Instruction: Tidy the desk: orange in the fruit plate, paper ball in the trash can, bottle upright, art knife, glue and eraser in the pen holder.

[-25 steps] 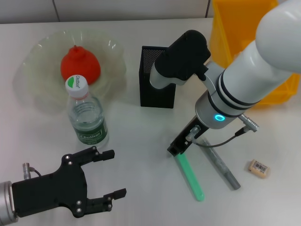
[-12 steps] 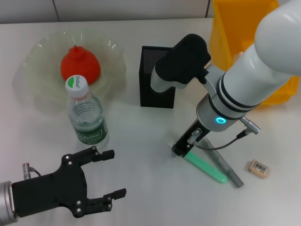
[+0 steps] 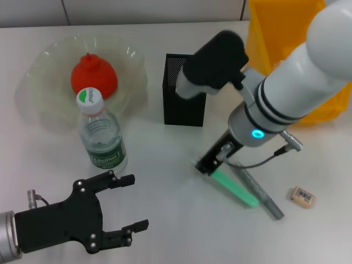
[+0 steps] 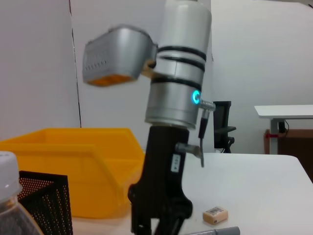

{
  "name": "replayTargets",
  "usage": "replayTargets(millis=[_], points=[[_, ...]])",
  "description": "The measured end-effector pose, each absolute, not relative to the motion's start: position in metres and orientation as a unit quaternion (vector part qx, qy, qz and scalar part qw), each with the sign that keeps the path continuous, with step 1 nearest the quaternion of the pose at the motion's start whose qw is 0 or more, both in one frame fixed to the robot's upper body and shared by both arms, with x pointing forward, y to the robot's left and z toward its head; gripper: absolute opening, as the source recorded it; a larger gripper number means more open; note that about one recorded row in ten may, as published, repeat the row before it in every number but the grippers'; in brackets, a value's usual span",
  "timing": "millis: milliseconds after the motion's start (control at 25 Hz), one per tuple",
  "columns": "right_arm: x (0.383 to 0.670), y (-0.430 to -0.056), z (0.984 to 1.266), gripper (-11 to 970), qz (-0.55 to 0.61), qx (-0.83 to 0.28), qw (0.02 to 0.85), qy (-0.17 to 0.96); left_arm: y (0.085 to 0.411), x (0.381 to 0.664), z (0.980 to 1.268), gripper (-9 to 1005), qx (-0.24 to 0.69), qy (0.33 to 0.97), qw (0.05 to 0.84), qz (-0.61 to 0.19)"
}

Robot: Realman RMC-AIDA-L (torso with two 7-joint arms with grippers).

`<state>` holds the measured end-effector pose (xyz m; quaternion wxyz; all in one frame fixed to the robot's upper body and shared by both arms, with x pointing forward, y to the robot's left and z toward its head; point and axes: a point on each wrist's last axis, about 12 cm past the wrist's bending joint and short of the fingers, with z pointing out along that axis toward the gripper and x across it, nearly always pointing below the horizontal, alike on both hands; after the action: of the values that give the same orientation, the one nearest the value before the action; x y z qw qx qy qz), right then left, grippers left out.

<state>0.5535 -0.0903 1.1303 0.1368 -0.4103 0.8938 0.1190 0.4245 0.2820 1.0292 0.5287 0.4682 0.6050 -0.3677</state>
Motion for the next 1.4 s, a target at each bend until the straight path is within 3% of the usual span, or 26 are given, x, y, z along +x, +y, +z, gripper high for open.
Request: replayTargets(millis=[360, 600, 680, 880, 1200, 1400], points=[[0.549, -0.111, 1.179, 182, 0.194, -0.385, 0.256, 0.865, 0.281, 0.424, 1.029, 802, 0.469, 0.605, 0.525, -0.373], [0.549, -0.149, 1.221, 183, 0.302, -0.361, 0.408, 0.783, 0.280, 0.424, 1.027, 802, 0.465, 0.607, 0.521, -0.379], [0.551, -0.154, 1.224, 183, 0.312, -0.357, 0.433, 0.766, 0.280, 0.424, 1.027, 802, 0.465, 0.608, 0.521, -0.379], [0.557, -0.176, 1.219, 183, 0.356, -0.347, 0.538, 0.681, 0.280, 0.424, 1.026, 802, 0.464, 0.610, 0.520, -0.378], [0.574, -0.199, 1.168, 182, 0.335, -0.325, 0.676, 0.570, 0.277, 0.426, 1.026, 802, 0.464, 0.608, 0.518, -0.382], [0.584, -0.194, 1.140, 183, 0.341, -0.315, 0.665, 0.585, 0.277, 0.427, 1.026, 802, 0.465, 0.609, 0.518, -0.381]])
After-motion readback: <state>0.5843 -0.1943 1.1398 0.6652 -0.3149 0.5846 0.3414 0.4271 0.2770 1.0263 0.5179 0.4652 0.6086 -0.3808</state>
